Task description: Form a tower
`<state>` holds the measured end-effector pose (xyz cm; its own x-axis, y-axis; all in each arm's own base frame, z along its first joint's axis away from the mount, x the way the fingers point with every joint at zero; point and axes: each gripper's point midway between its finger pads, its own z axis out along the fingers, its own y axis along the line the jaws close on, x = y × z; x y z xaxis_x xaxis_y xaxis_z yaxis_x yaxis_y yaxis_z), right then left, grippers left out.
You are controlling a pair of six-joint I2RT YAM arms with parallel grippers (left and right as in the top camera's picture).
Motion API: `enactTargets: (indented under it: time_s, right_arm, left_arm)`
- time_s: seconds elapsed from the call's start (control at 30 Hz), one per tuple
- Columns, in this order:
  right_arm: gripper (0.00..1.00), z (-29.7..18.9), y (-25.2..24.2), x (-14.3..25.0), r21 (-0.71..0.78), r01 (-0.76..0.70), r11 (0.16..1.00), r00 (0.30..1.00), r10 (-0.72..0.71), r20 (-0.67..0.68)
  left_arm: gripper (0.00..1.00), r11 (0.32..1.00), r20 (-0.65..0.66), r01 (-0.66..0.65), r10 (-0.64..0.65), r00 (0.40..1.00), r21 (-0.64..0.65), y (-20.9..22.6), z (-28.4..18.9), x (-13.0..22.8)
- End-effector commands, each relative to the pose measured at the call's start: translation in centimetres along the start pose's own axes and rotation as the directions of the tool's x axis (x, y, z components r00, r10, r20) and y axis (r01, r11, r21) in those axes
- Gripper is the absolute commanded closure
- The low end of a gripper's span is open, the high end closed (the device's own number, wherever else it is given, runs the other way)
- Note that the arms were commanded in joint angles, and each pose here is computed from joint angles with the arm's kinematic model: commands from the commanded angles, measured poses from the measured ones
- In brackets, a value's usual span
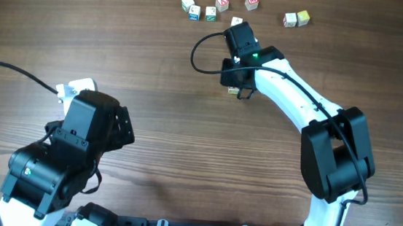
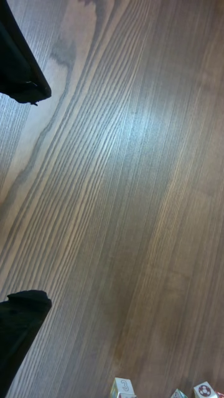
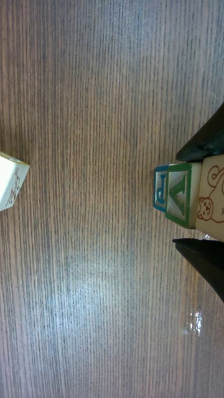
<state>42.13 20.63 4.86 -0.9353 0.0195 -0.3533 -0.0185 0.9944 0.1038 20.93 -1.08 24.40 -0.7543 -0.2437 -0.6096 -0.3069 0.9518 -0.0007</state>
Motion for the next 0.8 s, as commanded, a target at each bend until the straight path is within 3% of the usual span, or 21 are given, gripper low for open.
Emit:
enactTargets:
  time_s: [0.0,0.1,0.23,0.37,0.47,0.77]
  right_arm:
    - [0.6,-1.0,0.0,-0.5,0.002,0.022,1.0,0.999,-0.022,0.034]
    - [0.37,-1.0,0.1,-0.6,0.0,0.021,1.0,0.999,-0.021,0.036]
    - [0.32,-1.0,0.1,-0.6,-0.001,0.02,1.0,0.999,-0.02,0.036]
    - [0.18,-1.4,0.7,-0.4,-0.033,0.02,0.999,1.0,-0.019,0.014]
    - [0.01,-2.2,0.6,-0.4,-0.022,0.051,0.998,0.999,-0.051,-0.007]
    - [0.01,-4.5,1.1,-1.0,-0.038,0.075,0.996,0.996,-0.076,-0.036]
  left_arm:
    - [0.0,1.0,-0.001,0.014,-0.014,1.0,-0.007,0.2,0.1,0.0]
    - [0.0,1.0,-0.001,0.014,-0.014,1.0,-0.007,0.2,0.1,0.0]
    - [0.0,1.0,-0.001,0.014,-0.014,1.0,-0.007,0.2,0.1,0.0]
    - [0.0,1.0,-0.001,0.014,-0.014,1.0,-0.007,0.2,0.1,0.0]
    - [0.0,1.0,-0.001,0.014,-0.014,1.0,-0.007,0.2,0.1,0.0]
    - [0.0,1.0,-0.001,0.014,-0.014,1.0,-0.007,0.2,0.1,0.0]
